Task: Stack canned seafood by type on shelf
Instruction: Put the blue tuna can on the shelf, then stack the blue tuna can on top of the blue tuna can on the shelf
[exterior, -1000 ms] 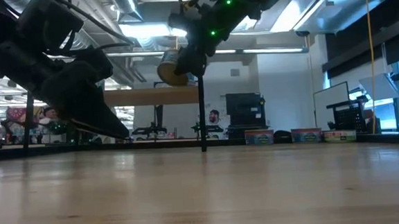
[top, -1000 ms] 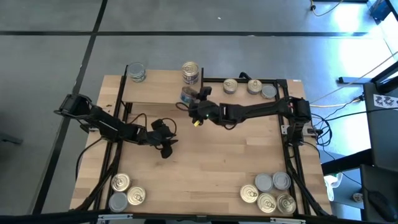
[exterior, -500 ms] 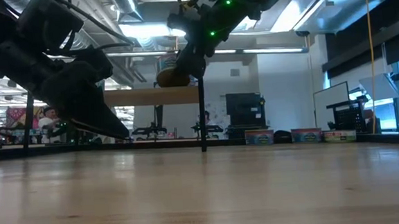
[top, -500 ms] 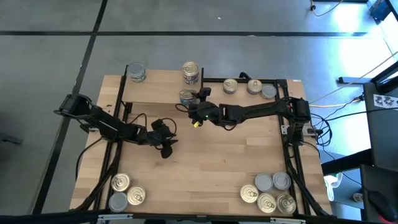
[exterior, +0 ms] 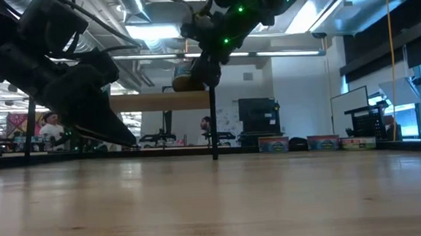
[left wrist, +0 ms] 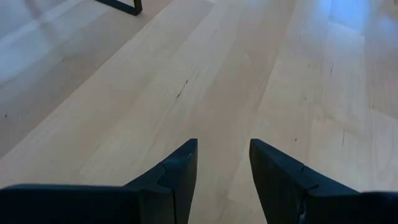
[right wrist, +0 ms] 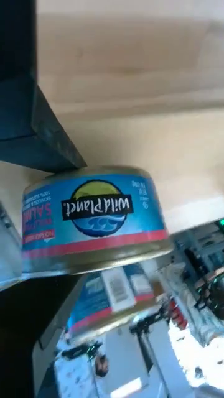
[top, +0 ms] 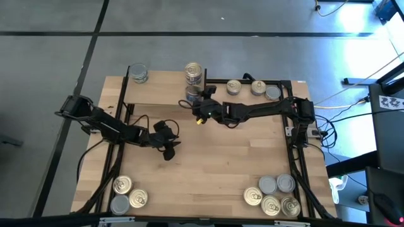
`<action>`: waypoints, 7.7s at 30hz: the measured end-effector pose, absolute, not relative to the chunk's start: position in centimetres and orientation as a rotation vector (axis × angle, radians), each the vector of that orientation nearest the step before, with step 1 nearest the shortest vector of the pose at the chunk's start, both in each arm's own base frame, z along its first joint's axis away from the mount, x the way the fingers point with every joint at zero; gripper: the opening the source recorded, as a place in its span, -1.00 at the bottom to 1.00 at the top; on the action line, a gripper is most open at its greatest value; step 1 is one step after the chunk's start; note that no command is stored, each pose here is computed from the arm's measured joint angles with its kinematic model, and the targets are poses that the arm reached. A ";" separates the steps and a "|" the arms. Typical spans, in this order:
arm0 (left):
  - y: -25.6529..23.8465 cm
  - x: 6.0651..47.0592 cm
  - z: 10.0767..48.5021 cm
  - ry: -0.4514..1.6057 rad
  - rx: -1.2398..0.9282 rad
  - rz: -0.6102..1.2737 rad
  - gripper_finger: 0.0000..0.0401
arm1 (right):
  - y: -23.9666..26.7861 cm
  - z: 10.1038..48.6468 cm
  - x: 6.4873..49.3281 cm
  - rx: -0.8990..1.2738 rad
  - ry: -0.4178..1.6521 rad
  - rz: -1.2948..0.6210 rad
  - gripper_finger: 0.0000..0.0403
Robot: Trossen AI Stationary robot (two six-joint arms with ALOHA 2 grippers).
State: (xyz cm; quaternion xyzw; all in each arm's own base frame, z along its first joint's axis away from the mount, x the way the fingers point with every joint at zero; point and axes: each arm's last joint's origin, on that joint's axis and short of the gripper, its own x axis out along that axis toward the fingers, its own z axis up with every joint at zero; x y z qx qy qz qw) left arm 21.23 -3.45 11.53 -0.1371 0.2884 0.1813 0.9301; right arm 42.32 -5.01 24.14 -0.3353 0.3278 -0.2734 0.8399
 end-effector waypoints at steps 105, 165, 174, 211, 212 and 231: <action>-20.9 17.4 19.4 1.276 -0.503 0.067 0.36 | 7.8 11.4 32.1 -0.460 0.787 -0.068 0.24; -8.0 28.2 16.3 0.744 0.057 0.224 0.36 | 8.0 12.3 32.8 -0.225 0.666 -0.150 0.24; -10.0 23.2 18.1 0.638 -0.017 0.132 0.19 | 8.0 12.3 32.8 -0.222 0.664 -0.151 0.24; -9.8 22.8 11.9 0.513 -0.126 0.035 -0.98 | 8.8 13.9 33.9 -0.221 0.487 0.022 0.69; -9.9 22.7 11.9 0.514 -0.124 0.029 -0.98 | 8.8 13.9 33.9 -0.231 0.489 0.031 0.69; -9.6 23.7 11.7 0.432 -0.107 0.016 -0.96 | 10.5 15.8 35.2 -0.515 0.443 0.163 0.69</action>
